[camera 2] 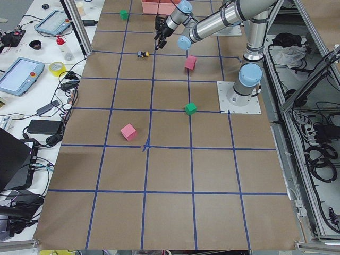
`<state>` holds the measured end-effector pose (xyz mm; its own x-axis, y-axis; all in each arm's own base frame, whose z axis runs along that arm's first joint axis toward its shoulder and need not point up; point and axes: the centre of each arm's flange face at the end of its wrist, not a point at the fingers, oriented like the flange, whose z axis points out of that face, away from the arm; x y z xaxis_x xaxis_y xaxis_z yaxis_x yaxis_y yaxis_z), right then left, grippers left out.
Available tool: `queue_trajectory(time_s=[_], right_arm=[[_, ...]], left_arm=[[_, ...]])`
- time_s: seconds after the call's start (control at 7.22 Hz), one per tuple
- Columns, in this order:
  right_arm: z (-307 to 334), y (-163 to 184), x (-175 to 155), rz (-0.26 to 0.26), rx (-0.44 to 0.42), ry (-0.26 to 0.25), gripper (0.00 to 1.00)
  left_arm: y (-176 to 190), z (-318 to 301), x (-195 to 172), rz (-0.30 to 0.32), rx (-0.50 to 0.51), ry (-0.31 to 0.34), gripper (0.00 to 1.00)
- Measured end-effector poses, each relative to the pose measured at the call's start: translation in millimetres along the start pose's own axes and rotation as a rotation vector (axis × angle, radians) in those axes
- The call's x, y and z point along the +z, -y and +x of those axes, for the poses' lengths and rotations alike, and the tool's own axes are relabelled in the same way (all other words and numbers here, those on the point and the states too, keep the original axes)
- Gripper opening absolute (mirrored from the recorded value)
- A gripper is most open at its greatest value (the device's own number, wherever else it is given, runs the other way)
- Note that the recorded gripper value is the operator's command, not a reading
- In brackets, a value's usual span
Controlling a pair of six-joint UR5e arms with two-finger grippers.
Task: Align button upright
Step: 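Lower the left gripper over the lying button and close on its body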
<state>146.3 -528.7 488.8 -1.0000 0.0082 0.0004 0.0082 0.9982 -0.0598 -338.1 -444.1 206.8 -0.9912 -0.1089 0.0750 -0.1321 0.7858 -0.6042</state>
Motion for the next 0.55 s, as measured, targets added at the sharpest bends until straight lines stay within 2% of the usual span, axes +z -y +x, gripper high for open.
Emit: queue_trajectory(time_s=[0.28, 0.55], right_arm=[[0, 0, -2, 0.003, 0.0, 0.002, 1.0], [0, 0, 1, -0.001, 0.001, 0.001, 1.0]], left_arm=[[-17, 24, 32, 0.023, 0.028, 0.022, 0.94], [-21, 37, 55, 0.048, 0.045, 0.015, 0.93]])
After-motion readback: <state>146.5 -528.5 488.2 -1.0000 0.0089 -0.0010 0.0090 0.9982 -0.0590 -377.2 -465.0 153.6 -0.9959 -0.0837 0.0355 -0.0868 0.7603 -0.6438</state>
